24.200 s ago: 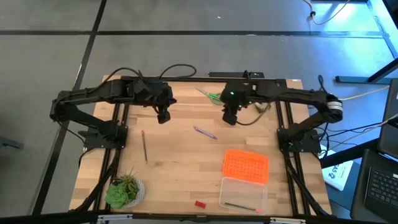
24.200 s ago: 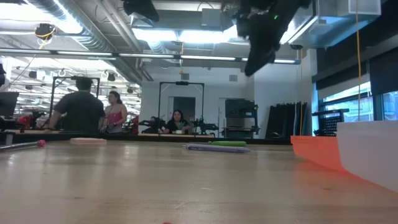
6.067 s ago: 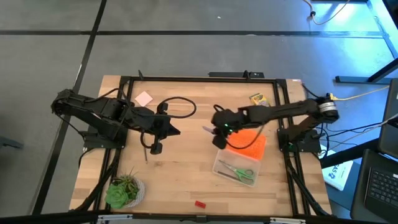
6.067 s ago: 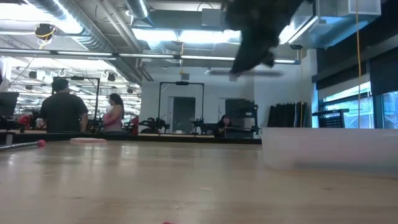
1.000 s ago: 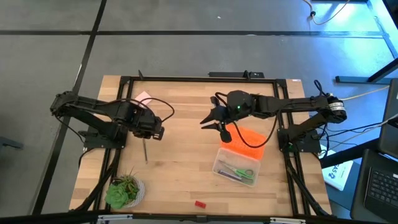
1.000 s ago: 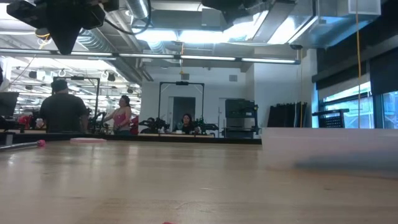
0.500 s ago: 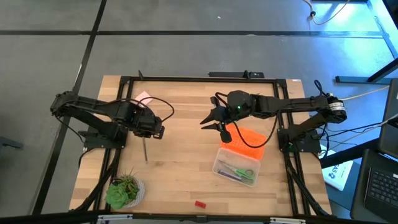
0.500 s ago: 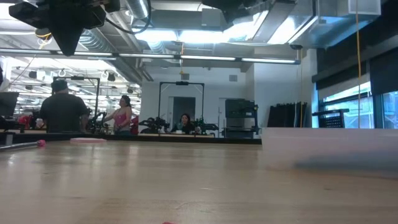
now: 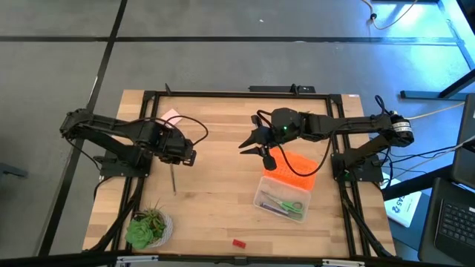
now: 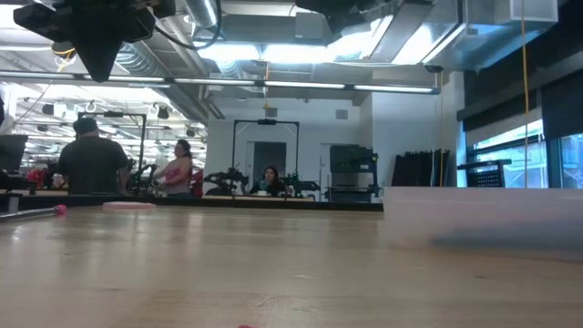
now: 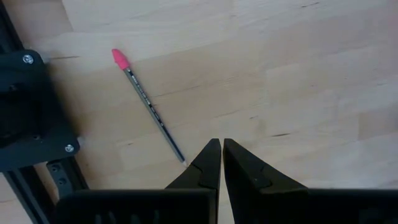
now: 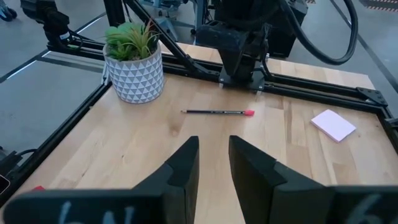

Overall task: Pack school essentials
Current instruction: Put the blue pencil into the orange supply box

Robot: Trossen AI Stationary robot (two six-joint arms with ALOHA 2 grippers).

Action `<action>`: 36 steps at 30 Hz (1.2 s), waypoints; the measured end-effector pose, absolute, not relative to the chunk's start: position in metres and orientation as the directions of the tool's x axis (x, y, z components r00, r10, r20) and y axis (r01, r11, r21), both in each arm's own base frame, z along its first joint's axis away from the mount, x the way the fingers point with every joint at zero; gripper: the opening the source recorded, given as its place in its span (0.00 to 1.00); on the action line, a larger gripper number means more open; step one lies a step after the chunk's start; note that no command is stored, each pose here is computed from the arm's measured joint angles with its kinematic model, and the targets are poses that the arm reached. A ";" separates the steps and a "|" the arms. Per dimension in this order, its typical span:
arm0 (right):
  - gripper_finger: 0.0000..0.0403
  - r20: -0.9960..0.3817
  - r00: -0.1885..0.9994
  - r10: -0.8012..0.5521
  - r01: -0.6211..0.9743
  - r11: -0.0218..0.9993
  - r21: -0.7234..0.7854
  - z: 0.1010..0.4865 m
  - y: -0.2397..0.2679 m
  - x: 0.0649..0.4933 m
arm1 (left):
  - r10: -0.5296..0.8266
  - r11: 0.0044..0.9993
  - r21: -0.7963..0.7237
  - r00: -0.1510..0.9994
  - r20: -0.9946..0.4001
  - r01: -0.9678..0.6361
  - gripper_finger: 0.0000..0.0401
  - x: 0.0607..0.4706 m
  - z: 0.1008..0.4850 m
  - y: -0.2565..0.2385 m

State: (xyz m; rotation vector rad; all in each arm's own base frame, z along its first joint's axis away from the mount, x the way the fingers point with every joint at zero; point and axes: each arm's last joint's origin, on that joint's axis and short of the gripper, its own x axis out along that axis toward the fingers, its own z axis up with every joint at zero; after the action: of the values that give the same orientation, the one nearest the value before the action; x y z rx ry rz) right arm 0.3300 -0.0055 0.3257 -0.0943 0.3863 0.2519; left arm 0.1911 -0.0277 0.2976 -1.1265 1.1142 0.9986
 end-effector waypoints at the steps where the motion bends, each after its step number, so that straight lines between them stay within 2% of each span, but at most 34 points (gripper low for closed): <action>1: 0.22 -0.384 0.896 0.225 -0.261 0.964 -0.043 0.326 -0.006 0.330 | 0.045 0.162 -0.163 0.172 -0.984 -0.973 0.03 0.191 0.298 -0.028; 7: 0.22 -0.384 0.896 0.225 -0.261 0.964 -0.043 0.326 -0.006 0.330 | 0.065 0.181 -0.161 0.175 -0.982 -0.970 0.04 0.190 0.298 -0.031; 11: 0.22 -0.384 0.896 0.225 -0.261 0.964 -0.043 0.326 -0.006 0.330 | 0.064 0.191 -0.160 0.175 -0.982 -0.968 0.09 0.190 0.298 -0.033; 19: 0.22 -0.383 0.896 0.225 -0.261 0.964 -0.043 0.326 -0.006 0.330 | 0.116 0.180 -0.132 0.154 -0.981 -0.975 0.37 0.188 0.291 -0.031; 24: 0.22 -0.384 0.896 0.225 -0.260 0.965 -0.043 0.326 -0.006 0.330 | 0.126 0.116 -0.114 0.129 -0.984 -0.987 0.57 0.187 0.284 -0.030; 29: 0.22 -0.384 0.896 0.225 -0.261 0.964 -0.043 0.326 -0.006 0.330 | 0.169 0.057 -0.093 0.101 -0.980 -0.994 0.74 0.186 0.276 -0.024; 32: 0.22 -0.384 0.896 0.225 -0.260 0.965 -0.043 0.326 -0.006 0.330 | 0.162 0.037 -0.053 0.059 -0.985 -0.998 0.80 0.183 0.269 -0.020; 36: 0.22 -0.383 0.896 0.224 -0.260 0.965 -0.043 0.326 -0.006 0.330 | 0.128 0.015 0.002 0.000 -0.992 -1.000 0.81 0.179 0.253 -0.015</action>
State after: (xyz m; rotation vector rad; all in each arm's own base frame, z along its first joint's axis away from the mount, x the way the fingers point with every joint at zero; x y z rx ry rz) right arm 0.3299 -0.0055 0.3258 -0.0945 0.3859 0.2515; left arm 0.1788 -0.0154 0.2531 -1.1030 1.1222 1.2566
